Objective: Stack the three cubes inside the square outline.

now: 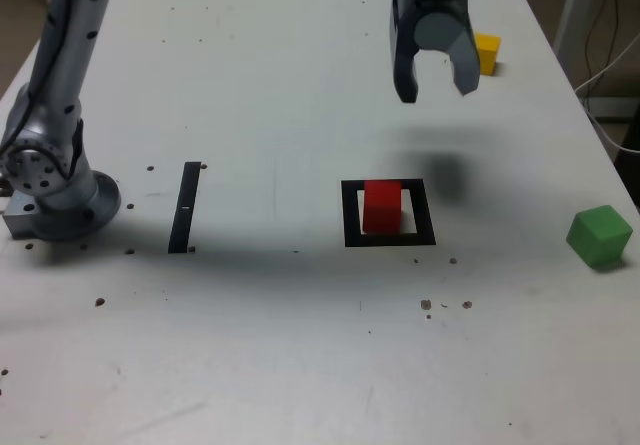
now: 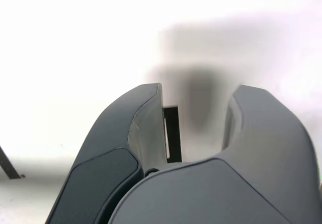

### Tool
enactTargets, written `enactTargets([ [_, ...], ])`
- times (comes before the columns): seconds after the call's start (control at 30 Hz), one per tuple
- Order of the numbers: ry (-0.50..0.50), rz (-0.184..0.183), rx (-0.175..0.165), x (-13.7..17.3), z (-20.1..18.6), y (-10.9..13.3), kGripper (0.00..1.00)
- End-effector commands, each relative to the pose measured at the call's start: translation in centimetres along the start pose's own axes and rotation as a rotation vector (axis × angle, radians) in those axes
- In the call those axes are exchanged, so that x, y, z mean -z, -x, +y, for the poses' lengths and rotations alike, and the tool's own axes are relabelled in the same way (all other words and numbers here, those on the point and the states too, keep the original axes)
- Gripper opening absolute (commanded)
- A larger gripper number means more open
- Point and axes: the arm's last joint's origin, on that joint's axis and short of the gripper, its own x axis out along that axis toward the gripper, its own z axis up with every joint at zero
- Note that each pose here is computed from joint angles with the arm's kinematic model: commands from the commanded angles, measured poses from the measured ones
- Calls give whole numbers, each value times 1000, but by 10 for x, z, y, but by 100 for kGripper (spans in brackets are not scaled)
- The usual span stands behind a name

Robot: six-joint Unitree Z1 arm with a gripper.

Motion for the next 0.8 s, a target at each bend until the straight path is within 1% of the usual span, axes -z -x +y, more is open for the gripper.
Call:
enactTargets([
  [0.0,-1,0,-8,-3,6,-5,98],
  [0.17,-15,-6,-24,-9,26,-15,99],
  [0.3,-29,-20,-46,-16,45,-23,99],
  [0.4,-46,-16,-58,-23,63,-30,99],
  [0.53,-79,-5,-63,-29,82,-36,99],
  [0.77,-167,8,-62,-39,107,-35,99],
])
